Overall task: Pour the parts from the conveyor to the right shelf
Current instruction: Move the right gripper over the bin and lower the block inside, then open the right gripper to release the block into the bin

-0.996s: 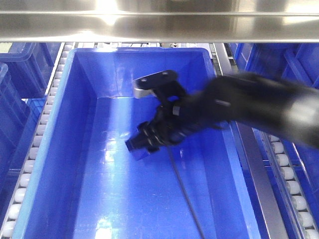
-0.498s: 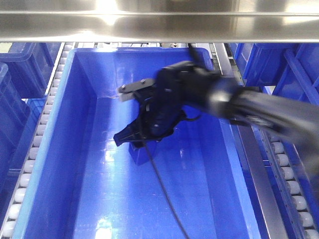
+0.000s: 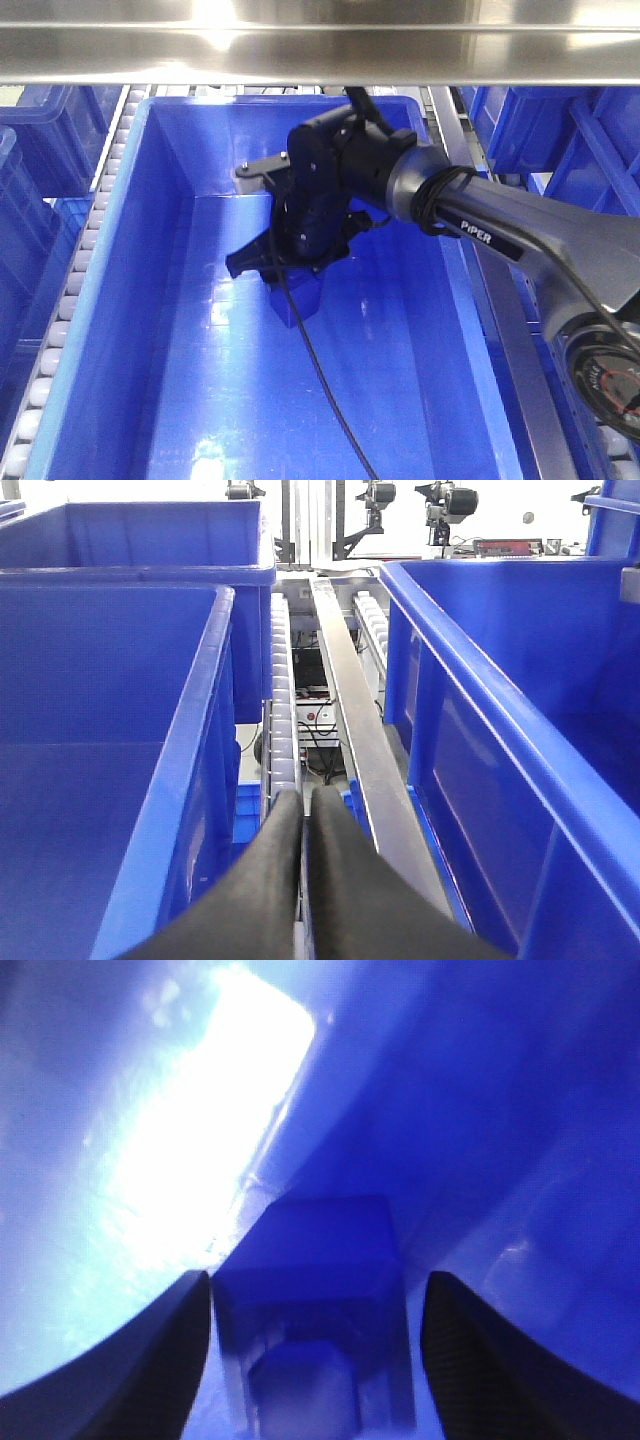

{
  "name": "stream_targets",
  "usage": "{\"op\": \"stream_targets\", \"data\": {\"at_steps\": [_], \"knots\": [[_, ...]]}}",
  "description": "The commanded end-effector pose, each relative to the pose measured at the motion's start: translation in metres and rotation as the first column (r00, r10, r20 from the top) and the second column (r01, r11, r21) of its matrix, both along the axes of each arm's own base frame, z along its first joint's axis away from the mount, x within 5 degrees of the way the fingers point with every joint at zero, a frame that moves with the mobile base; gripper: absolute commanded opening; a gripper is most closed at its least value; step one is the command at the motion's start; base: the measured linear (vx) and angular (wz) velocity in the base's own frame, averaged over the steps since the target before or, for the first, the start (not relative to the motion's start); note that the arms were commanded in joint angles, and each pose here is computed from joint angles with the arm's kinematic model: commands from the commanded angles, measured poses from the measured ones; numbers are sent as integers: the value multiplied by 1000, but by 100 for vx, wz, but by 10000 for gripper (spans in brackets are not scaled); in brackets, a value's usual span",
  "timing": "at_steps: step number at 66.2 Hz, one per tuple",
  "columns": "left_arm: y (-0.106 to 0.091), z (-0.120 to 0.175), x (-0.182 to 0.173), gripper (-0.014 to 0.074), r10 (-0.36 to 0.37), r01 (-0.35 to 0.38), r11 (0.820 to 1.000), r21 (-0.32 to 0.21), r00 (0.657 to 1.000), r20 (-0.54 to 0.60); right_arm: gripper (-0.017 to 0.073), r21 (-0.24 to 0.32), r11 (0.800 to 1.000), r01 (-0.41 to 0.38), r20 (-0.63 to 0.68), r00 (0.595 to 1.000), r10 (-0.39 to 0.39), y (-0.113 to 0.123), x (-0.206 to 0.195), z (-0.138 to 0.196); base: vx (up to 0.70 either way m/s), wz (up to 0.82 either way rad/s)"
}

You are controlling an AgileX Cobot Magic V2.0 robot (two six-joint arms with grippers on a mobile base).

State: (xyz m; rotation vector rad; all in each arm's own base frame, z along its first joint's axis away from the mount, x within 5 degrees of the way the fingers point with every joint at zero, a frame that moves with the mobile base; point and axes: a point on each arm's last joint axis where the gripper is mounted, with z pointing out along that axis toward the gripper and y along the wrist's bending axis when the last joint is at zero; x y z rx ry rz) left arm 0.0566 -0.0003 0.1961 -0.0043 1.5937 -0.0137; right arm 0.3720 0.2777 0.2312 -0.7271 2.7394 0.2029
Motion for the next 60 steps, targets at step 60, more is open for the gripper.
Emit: {"op": "stream_targets", "data": {"at_steps": [60], "knots": [[0, 14, -3, -6, -7, 8, 1000, -14, 994, 109, 453, 312, 941, -132, 587, 806, -81, -85, -105, 110, 0, 0]]}}
